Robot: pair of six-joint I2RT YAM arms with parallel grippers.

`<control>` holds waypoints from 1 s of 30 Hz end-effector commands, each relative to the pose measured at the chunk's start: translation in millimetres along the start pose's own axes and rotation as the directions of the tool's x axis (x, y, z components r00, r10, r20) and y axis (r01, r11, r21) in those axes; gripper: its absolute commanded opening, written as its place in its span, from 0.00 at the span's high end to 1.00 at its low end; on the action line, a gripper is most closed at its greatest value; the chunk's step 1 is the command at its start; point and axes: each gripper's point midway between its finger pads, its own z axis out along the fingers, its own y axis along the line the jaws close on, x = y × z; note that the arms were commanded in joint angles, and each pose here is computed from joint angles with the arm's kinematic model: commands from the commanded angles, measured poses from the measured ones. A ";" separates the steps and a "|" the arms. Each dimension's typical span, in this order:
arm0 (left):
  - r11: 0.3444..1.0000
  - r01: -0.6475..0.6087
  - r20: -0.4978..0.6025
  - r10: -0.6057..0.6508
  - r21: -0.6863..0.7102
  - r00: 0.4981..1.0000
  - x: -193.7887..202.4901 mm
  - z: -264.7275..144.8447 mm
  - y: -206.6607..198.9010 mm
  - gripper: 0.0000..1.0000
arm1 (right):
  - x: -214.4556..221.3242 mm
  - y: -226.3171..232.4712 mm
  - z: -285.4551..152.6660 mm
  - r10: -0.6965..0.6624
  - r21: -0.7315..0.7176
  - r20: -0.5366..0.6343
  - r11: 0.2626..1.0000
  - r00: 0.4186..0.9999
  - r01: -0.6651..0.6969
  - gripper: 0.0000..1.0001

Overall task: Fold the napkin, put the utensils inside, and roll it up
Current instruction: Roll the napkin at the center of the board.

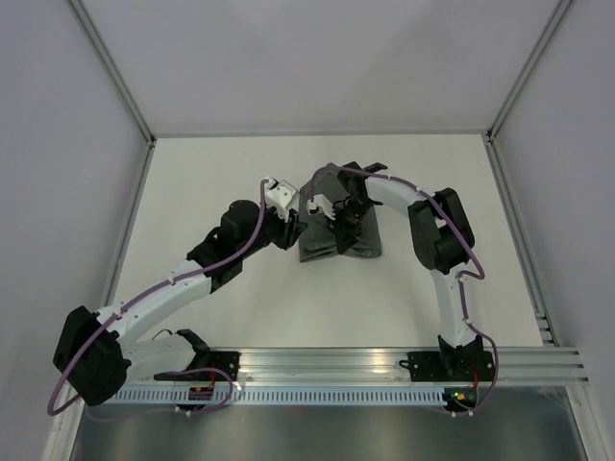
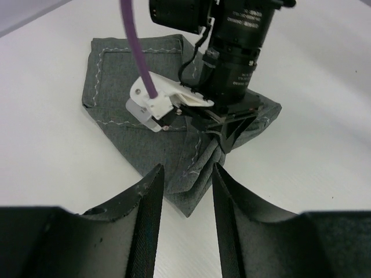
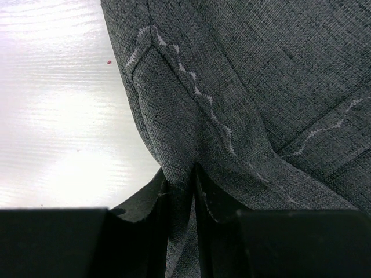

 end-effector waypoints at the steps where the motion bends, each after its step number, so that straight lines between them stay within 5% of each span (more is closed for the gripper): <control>1: 0.983 -0.180 0.082 0.177 0.023 0.981 -10.3 6.8 -8.8 0.55 | 51.2 8.0 17.8 0.072 -0.088 -0.149 0.992 0.986 -0.086 0.83; 8: 0.952 -0.296 0.065 0.292 0.074 0.954 18.8 36.3 -34.8 0.53 | 58.2 5.1 17.1 0.098 -0.115 -0.160 0.986 0.982 -0.117 0.83; 16: 0.893 -0.412 -0.089 0.432 0.179 0.898 76.5 76.7 -57.5 0.47 | 64.1 -1.6 13.0 0.118 -0.141 -0.169 0.980 0.979 -0.142 0.83; 30: 0.797 -0.524 -0.129 0.578 0.300 0.806 110.4 124.0 -85.5 0.45 | 73.1 -6.9 12.6 0.135 -0.160 -0.191 0.973 0.972 -0.166 0.84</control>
